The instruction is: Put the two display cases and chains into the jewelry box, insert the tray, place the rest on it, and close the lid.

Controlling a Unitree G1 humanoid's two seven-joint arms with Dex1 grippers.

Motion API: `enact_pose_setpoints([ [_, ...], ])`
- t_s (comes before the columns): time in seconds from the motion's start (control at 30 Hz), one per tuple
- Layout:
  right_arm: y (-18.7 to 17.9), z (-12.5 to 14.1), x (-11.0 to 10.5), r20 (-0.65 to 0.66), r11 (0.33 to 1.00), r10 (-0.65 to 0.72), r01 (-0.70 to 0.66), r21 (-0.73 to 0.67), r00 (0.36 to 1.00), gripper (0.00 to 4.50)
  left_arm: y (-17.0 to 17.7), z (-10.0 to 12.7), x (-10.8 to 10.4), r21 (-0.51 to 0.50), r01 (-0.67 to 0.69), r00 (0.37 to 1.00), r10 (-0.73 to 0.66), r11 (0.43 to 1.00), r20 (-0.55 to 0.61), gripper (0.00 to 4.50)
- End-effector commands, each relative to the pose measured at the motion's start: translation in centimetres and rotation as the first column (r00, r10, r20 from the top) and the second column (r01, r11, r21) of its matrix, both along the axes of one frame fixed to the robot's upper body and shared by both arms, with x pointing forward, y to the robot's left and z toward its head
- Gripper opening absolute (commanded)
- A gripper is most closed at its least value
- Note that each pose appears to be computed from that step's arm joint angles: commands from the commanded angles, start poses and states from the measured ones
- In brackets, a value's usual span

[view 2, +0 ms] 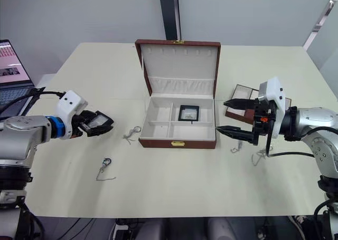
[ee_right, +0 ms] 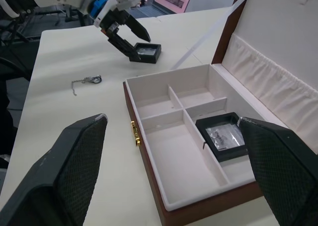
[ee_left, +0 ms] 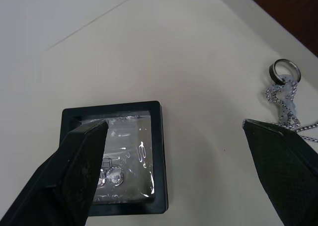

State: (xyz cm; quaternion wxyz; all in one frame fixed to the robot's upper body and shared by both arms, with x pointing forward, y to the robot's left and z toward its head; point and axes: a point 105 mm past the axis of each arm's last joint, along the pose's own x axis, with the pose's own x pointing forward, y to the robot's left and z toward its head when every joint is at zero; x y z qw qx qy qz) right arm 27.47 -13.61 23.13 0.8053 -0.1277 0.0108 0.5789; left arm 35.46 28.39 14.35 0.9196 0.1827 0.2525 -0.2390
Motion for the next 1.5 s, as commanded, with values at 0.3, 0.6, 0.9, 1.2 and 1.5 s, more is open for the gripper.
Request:
enact_pose_setpoints([
  [0.3,1.1,0.2,-0.9,0.025,0.999,0.017,-0.018,0.03,1.0,4.5,0.7,-0.8,0.2,0.022,-0.07,0.997,0.071,0.997,-0.034,4.49],
  [0.6,1.1,0.1,-0.8,0.021,0.999,0.006,-0.006,0.038,1.0,4.5,0.0,-1.1,0.8,0.013,-0.05,0.998,0.05,0.999,-0.026,4.11],
  [0.9,1.1,0.0,-0.9,0.018,0.999,-0.002,0.001,0.041,1.0,4.5,0.0,-0.9,1.2,0.032,-0.035,0.999,0.035,0.999,-0.002,1.59],
  [1.2,1.1,-0.1,-0.9,0.016,0.999,-0.002,0.002,0.041,1.0,4.5,0.2,-0.6,1.3,0.044,-0.036,0.999,0.035,0.998,0.012,0.02],
  [1.5,0.9,-0.3,-0.9,0.021,0.999,-0.003,0.003,0.034,1.0,4.5,0.3,-0.2,1.2,0.042,-0.025,1.0,0.024,0.999,0.018,0.02],
])
